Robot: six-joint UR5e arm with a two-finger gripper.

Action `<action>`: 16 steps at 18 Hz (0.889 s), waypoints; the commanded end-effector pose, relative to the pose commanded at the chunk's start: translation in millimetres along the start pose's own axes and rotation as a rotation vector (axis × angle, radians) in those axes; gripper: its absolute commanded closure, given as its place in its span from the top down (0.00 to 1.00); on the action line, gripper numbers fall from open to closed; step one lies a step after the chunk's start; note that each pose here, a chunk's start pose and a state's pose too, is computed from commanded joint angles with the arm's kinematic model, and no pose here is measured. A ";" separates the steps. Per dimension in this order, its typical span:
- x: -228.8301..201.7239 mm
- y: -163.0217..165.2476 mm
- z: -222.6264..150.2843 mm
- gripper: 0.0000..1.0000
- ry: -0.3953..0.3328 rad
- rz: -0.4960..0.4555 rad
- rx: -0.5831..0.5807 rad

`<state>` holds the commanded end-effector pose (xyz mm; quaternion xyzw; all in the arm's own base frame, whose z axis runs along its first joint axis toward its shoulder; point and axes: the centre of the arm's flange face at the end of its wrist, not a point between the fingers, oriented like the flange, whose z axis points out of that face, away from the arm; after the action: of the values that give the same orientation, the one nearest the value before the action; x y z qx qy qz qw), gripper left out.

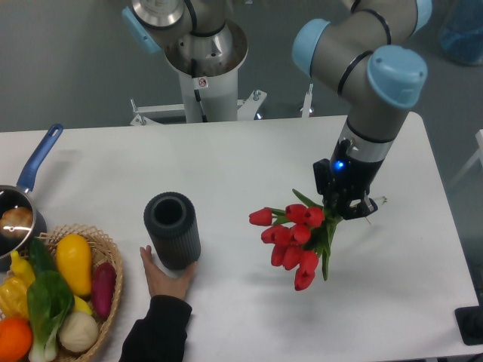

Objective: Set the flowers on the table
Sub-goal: 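Move the held red tulips down and toward the dark grey vase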

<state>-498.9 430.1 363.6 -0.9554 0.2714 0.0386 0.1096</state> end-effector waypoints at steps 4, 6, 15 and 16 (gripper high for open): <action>1.2 -7.7 8.9 0.04 0.014 0.018 -0.043; 3.5 -10.3 17.1 0.04 0.031 0.016 -0.079; 29.9 -19.2 69.1 0.36 0.125 0.033 -0.163; 31.7 -18.1 71.4 0.44 0.130 0.033 -0.170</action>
<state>-463.4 445.4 293.3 -0.9571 0.2896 0.0014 0.0099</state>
